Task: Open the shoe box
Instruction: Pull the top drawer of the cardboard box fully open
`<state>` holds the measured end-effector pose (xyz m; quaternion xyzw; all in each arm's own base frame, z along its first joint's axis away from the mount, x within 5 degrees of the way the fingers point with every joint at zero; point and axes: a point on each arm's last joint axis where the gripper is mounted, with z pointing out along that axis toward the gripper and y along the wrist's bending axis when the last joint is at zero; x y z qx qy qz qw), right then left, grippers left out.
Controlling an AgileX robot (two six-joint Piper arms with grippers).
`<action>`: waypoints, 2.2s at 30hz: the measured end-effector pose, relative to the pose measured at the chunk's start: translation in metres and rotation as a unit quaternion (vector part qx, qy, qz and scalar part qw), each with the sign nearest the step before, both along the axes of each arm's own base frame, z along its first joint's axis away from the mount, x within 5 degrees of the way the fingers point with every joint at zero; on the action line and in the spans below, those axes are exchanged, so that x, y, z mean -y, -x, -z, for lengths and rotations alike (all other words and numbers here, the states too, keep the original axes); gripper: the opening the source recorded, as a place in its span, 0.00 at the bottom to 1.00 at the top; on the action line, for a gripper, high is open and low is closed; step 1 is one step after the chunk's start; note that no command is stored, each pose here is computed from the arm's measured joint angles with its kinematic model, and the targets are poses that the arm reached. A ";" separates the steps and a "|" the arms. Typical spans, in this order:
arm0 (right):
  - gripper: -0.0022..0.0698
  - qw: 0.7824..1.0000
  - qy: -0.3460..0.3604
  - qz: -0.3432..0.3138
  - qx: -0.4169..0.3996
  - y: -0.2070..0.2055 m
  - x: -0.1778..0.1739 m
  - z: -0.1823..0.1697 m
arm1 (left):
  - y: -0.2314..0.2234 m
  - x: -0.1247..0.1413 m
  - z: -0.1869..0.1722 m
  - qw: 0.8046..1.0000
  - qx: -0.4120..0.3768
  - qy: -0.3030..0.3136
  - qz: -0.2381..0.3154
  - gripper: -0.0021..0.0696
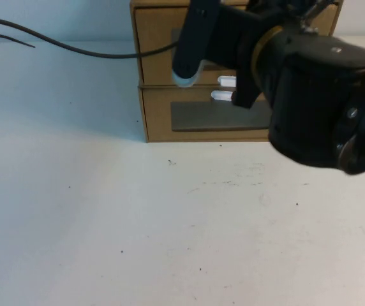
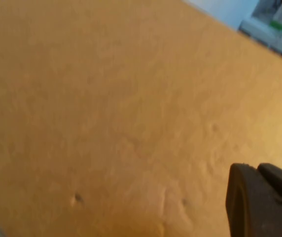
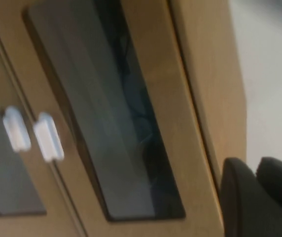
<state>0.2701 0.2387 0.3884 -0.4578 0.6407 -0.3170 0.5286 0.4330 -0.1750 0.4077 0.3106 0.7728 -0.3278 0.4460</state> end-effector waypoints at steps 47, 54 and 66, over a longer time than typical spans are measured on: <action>0.52 0.995 0.076 -0.009 -0.059 -0.055 -0.013 0.152 | -0.018 0.011 0.037 0.997 -0.063 0.019 0.034 0.02; 0.52 0.998 0.054 -0.016 -0.042 -0.061 -0.020 0.136 | -0.018 0.011 0.038 0.997 -0.066 0.022 0.037 0.02; 0.52 0.996 0.066 -0.002 -0.051 -0.077 -0.004 0.143 | -0.017 0.012 0.038 0.996 -0.069 0.027 0.040 0.02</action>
